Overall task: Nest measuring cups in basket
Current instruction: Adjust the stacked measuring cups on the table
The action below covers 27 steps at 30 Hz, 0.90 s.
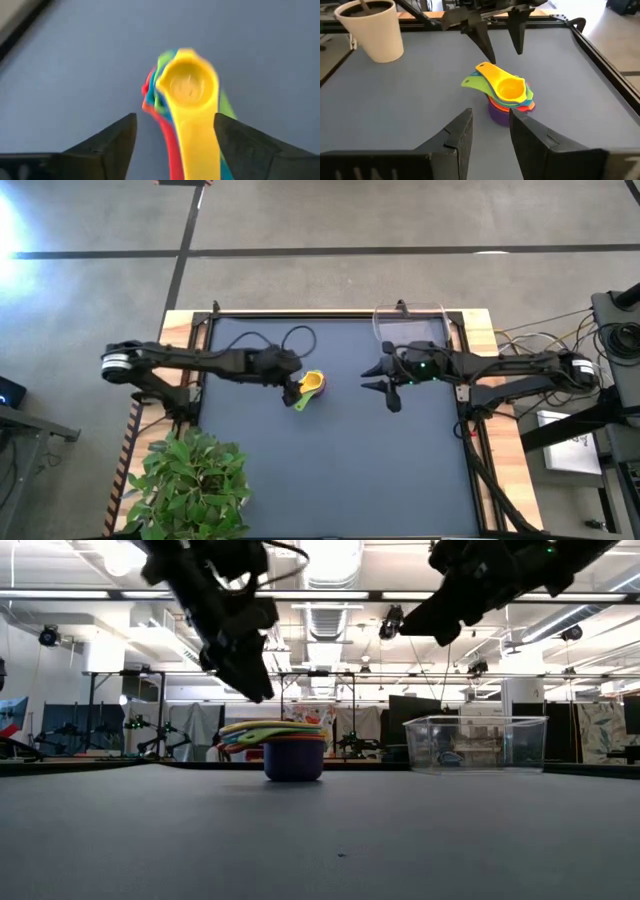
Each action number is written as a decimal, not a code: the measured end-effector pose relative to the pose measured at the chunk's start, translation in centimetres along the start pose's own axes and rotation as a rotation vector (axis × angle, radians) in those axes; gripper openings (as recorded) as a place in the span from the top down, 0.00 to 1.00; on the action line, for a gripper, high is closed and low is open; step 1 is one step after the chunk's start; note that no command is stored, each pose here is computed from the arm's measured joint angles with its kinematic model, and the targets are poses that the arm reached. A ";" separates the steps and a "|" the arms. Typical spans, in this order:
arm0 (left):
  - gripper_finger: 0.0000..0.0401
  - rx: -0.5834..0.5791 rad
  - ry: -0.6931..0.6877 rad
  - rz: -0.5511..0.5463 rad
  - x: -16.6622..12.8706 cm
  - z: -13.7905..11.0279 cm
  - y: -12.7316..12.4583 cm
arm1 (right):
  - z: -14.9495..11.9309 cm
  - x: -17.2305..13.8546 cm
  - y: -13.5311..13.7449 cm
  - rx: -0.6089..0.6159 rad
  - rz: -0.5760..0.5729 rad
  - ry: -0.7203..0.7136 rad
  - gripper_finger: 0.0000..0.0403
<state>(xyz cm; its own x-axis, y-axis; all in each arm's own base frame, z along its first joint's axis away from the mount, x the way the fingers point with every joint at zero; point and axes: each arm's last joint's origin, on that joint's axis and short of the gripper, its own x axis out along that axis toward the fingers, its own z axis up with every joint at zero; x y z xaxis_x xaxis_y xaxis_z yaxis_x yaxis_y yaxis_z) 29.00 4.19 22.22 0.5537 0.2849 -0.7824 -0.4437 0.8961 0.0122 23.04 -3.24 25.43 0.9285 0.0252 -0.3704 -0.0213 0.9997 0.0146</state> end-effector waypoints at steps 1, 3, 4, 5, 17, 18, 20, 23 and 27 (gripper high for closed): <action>0.35 0.001 0.048 0.012 0.0 0.4 -0.1 | -0.1 -0.2 0.0 -0.004 0.000 -0.004 0.71; 0.30 0.006 0.094 0.021 0.0 1.1 -0.6 | -0.4 -0.5 0.1 -0.008 -0.002 -0.009 0.70; 0.29 0.006 0.096 0.019 0.0 1.4 -0.8 | -0.5 -0.6 0.1 -0.010 -0.002 -0.007 0.70; 0.27 0.008 0.094 0.012 0.0 1.7 -1.1 | -0.6 -0.6 0.1 -0.010 -0.002 -0.007 0.70; 0.20 -0.140 0.174 -0.092 1.5 1.6 -2.4 | -2.1 -0.4 0.2 -0.033 0.002 0.040 0.70; 0.19 -0.146 0.181 -0.091 1.7 1.5 -2.5 | -2.1 -0.4 0.2 -0.037 0.002 0.040 0.71; 0.18 -0.156 0.201 -0.081 2.1 1.3 -2.6 | -2.1 -0.4 0.2 -0.044 0.002 0.041 0.71; 0.16 -0.168 0.220 -0.068 2.6 1.0 -2.6 | -2.1 -0.4 0.2 -0.054 0.002 0.039 0.72; 0.14 -0.166 0.237 -0.048 3.0 0.8 -2.6 | -2.1 -0.4 0.2 -0.060 0.002 0.032 0.71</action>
<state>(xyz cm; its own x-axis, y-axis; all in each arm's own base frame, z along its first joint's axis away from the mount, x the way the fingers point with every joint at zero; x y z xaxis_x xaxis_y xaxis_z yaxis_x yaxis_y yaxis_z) 32.41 2.96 20.33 0.4057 0.1389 -0.9034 -0.5407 0.8333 -0.1147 21.89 -3.05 23.67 0.9160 0.0266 -0.4003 -0.0463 0.9981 -0.0397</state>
